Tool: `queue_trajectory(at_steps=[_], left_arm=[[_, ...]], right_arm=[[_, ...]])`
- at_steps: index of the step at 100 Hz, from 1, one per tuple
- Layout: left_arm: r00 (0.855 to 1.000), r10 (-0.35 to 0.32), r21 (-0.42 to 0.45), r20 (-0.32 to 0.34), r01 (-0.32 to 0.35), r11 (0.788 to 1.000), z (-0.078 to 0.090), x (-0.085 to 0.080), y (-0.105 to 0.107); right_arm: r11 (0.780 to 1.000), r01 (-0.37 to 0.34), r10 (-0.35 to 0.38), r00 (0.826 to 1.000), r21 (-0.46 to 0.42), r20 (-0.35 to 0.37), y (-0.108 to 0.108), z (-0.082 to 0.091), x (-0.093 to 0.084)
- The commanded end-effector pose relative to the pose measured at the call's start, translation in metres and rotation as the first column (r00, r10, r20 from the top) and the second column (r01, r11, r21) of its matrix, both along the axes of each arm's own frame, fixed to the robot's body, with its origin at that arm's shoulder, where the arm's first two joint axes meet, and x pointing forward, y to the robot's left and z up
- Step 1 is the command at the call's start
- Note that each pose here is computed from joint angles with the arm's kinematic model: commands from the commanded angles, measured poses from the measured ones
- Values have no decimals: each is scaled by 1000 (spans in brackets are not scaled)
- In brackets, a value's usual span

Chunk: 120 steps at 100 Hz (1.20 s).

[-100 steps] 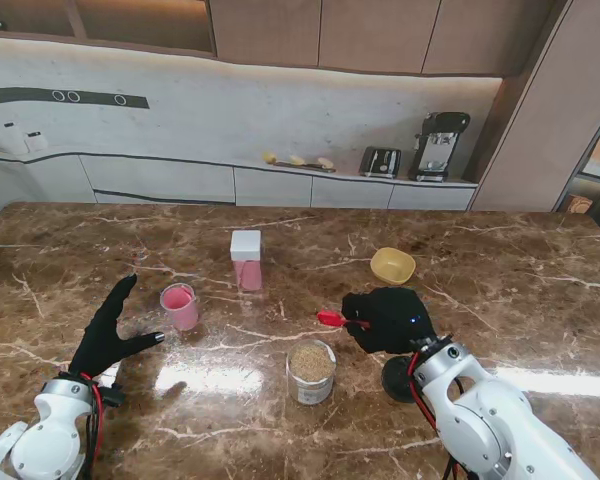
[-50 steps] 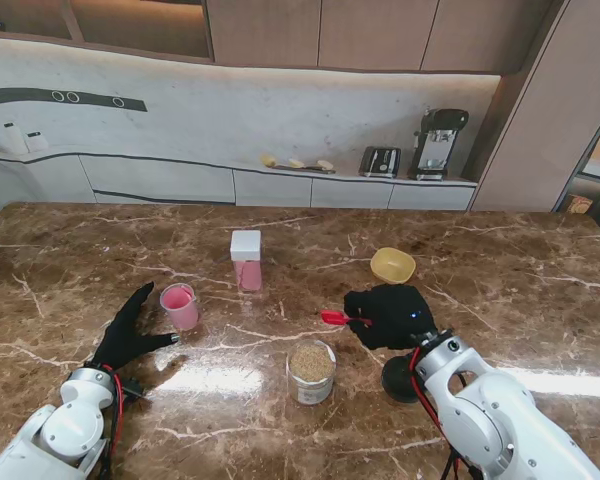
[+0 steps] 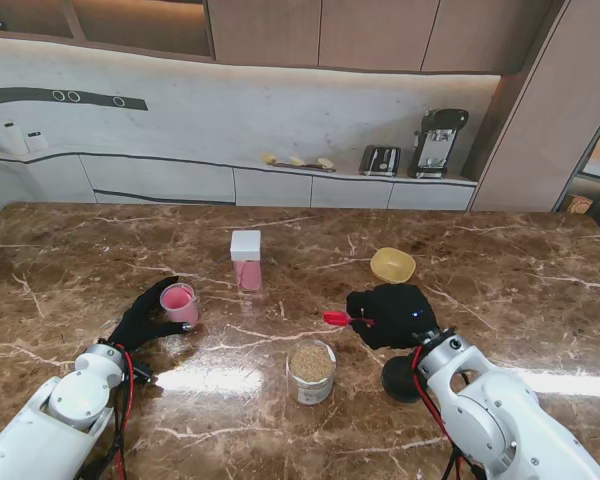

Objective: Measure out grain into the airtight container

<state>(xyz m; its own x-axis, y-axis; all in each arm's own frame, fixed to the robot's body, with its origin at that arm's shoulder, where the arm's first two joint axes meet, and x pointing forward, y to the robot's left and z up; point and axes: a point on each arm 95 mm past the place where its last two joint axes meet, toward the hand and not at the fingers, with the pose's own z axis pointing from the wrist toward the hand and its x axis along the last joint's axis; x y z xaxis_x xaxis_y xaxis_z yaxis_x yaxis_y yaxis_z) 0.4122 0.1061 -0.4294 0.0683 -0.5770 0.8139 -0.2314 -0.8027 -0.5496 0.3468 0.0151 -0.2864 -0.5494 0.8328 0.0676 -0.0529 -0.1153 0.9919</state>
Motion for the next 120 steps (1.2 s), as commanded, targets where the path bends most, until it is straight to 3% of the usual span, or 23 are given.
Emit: queue_trajectory(at_steps=[1,37,77,120], left_arm=[[999,-11,16,-50,12,1000,-11,-2,-3],[992,-54,15,-111,56,998,-13,12,-6],[985,-85,15,-150,88,996,-18,11,-13],[987,-42,-27,-155,39,999,-26,4,-15]], right_arm=[[1000,4,-4,1000,-10,-19,-1,-3,0],[1000,9,-9,1000,-16,-22,-2,-4,2],[1000,7,-8,1000,-24,-24,-1,-5,5],[1000,15,-16,999,-20,-29,-1,-8,5]])
